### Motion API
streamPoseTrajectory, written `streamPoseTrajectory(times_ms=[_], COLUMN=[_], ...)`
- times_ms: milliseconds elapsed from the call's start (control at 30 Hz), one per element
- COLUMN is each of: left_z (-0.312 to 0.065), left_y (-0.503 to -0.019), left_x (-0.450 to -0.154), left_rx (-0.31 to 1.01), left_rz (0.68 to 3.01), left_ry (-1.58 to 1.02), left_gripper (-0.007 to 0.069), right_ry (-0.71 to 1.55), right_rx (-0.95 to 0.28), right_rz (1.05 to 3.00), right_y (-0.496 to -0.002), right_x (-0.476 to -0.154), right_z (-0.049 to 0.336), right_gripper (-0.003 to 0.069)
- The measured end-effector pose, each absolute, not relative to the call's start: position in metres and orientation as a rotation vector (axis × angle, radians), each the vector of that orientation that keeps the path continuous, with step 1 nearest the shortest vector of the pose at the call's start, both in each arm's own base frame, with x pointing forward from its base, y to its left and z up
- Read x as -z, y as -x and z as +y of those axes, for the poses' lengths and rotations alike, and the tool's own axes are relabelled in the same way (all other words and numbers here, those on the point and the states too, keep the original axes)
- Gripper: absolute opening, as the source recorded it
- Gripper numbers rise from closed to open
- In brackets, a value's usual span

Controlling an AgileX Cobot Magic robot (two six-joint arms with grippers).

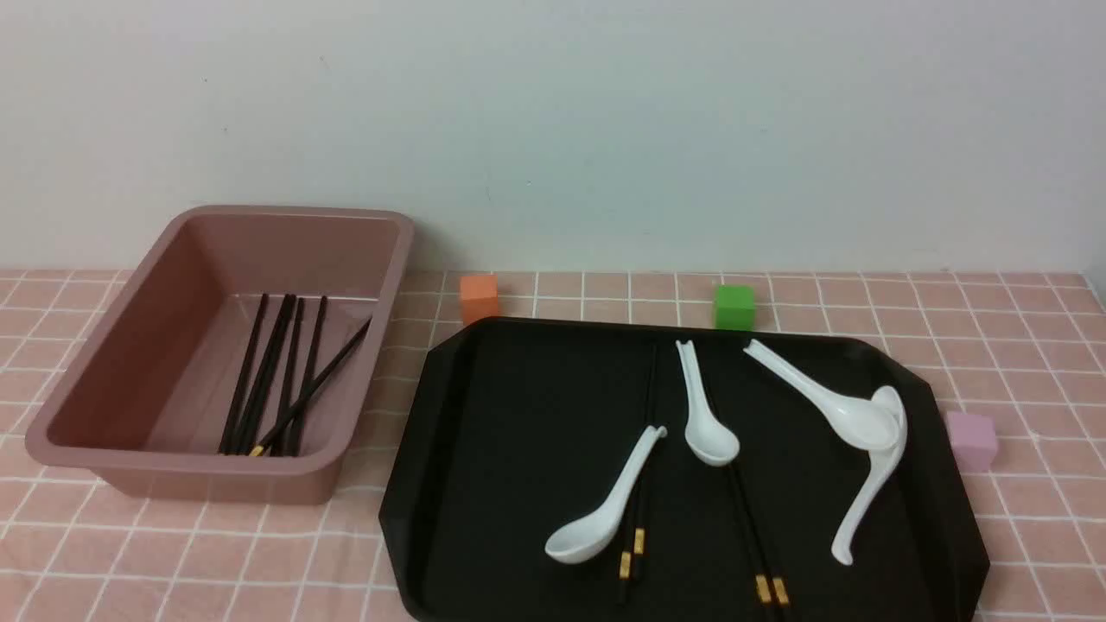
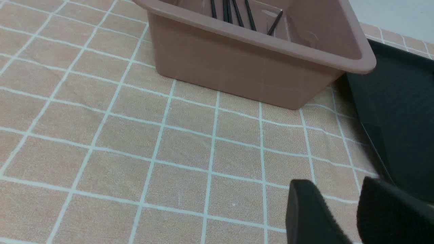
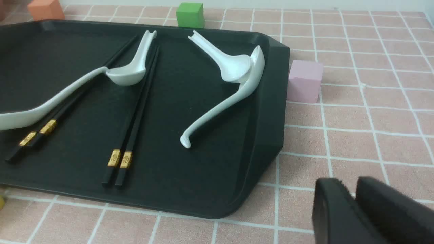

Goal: On pink tablecloth take chopsticks from black tray and put them in box.
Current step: 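Move the gripper over the chopsticks on the black tray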

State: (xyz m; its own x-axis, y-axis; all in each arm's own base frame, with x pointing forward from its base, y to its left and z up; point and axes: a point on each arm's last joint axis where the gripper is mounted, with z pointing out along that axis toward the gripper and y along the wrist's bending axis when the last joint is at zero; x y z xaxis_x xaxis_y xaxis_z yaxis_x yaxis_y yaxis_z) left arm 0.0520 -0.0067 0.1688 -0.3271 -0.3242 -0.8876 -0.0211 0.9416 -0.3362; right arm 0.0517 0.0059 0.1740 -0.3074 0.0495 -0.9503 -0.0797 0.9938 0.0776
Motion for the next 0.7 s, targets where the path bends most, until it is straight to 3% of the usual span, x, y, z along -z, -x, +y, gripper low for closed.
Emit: streamPoseTrajectory(times_ms=[700], left_z=[-0.0067], left_y=[-0.052], left_x=[-0.1688], left_rx=[0.312], left_rz=[1.886], left_ry=[0.252], left_gripper=[0.0239], right_ry=[0.022], right_rx=[-0.128], right_rz=[1.879], right_y=[-0.0517], right_x=[-0.174], right_z=[0.0059], right_gripper=[0.0137])
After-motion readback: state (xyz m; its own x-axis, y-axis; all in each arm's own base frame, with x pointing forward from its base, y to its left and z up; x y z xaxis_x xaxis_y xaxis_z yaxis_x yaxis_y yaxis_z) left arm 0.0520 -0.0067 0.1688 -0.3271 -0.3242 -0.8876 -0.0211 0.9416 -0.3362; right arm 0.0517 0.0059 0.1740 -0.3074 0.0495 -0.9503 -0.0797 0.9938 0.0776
